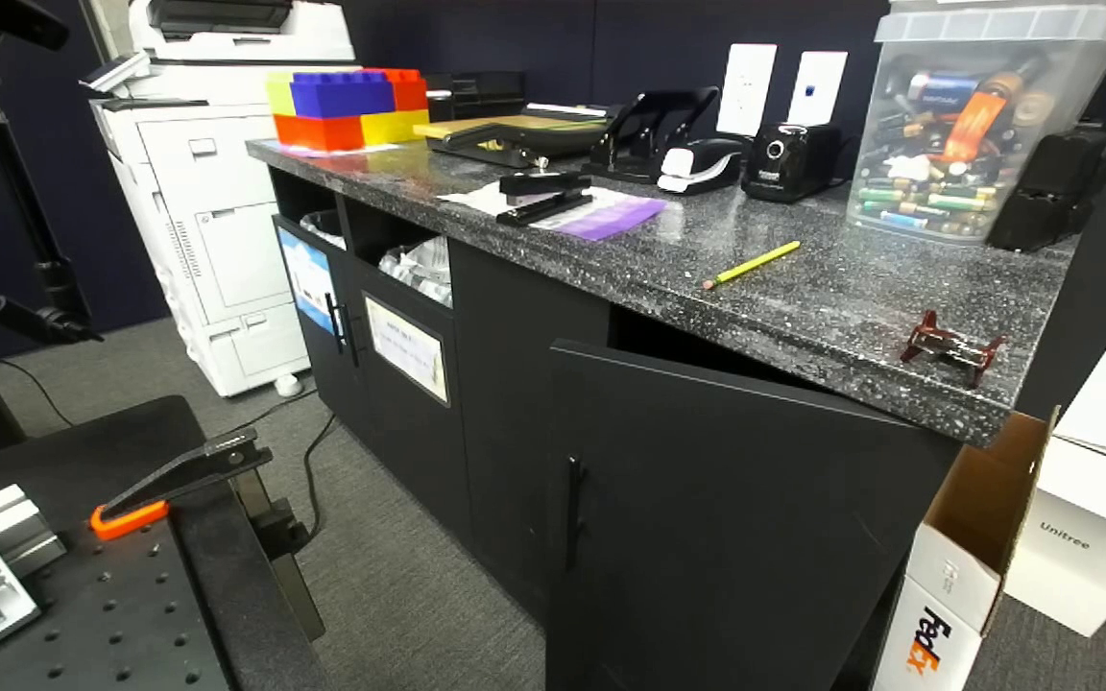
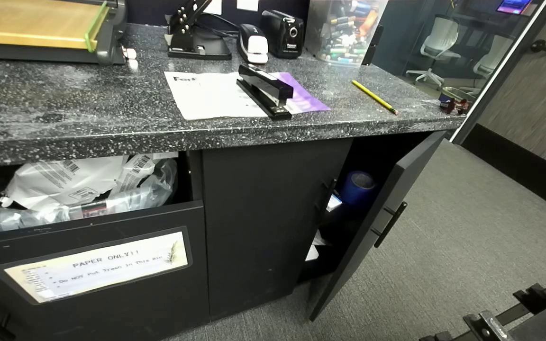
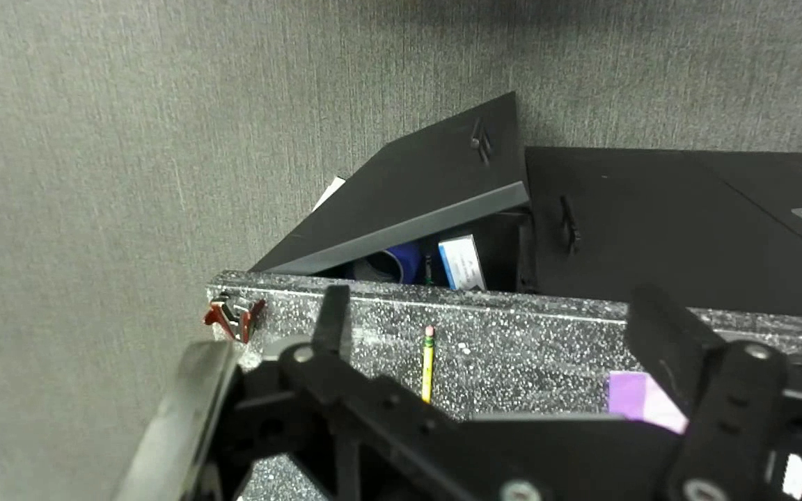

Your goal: Shift the crayon to the left

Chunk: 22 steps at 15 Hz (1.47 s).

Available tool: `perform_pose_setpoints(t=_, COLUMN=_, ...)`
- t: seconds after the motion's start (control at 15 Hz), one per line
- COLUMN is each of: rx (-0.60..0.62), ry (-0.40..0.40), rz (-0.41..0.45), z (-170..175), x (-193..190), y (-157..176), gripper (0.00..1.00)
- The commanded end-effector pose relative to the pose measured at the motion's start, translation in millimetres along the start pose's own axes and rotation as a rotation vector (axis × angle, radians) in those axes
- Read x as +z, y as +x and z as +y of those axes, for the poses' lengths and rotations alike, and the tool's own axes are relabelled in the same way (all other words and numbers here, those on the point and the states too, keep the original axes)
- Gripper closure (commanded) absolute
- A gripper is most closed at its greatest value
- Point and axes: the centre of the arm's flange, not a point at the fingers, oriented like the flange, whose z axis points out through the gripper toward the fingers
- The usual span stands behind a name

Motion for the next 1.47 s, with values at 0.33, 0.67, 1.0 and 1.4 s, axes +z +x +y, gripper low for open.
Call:
perform_pose_setpoints(t=0.33, rx=-0.013, ry=0.046, rz=-0.101, z=39.2, x=52.6, y=164.6, gripper=0.00)
perform_pose_setpoints(t=0.67, rx=-0.014, ry=0.082, rz=-0.164, z=50.0, x=106.1, y=218.2, gripper=0.00)
perform_pose_setpoints(t=1.0, rx=0.006, ry=0.157, rz=-0.225, z=54.0, x=155.6, y=253.6, gripper=0.00)
perform_pose_setpoints(t=1.4, rx=0.099, ry=0.245, rz=-0.259, z=48.9, x=207.9, y=278.6, gripper=0.00)
